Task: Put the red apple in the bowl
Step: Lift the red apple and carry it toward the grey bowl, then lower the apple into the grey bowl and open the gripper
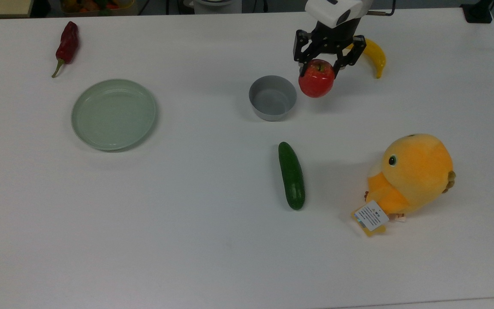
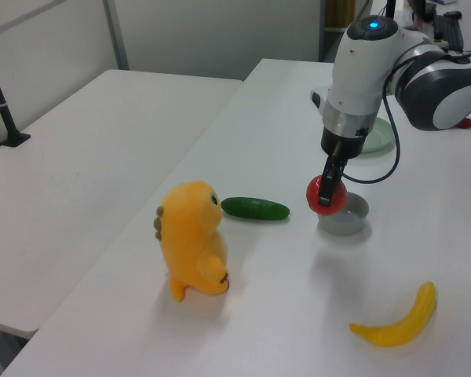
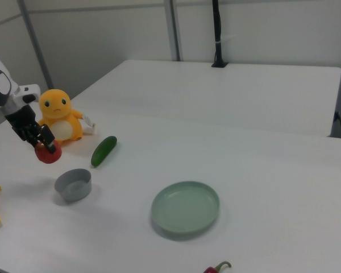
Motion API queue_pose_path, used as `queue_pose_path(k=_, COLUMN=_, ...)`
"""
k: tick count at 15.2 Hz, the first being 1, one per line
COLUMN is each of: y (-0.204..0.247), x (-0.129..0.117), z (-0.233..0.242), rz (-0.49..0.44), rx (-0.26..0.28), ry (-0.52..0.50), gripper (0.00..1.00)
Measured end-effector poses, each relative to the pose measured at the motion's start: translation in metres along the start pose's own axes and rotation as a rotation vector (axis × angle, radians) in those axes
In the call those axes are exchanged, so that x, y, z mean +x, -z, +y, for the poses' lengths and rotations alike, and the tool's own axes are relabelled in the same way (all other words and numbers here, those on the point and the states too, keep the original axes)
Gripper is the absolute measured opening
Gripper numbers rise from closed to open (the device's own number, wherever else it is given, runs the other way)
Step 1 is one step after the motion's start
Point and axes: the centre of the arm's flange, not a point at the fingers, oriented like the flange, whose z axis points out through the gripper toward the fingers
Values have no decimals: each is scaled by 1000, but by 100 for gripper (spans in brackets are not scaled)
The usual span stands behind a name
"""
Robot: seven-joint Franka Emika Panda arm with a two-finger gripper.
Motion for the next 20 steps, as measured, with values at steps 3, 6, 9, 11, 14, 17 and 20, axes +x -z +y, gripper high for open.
queue_pose_path(k=3, y=-11, x=3, z=16, rz=-19, rx=-15, ry=-25, gripper=71)
queue_pose_path(k=6, y=-19, x=5, z=28, rz=-33, rx=-25, ry=-44, gripper=71)
queue_pose_path(k=9, y=-27, x=2, z=34, rz=-58, rx=-41, ry=-50, gripper=71)
queue_pose_path(k=11, y=-31, x=-1, z=35, rz=-74, rx=-51, ry=-48, gripper=71)
queue_pose_path(k=14, y=-36, x=-4, z=37, rz=-86, rx=-57, ry=-47, gripper=71)
queue_pose_path(k=17, y=-38, x=-4, z=40, rz=-91, rx=-60, ry=-53, gripper=78)
queue_pose_path(k=20, y=-38, x=-4, z=41, rz=-91, rx=-60, ry=-54, gripper=100)
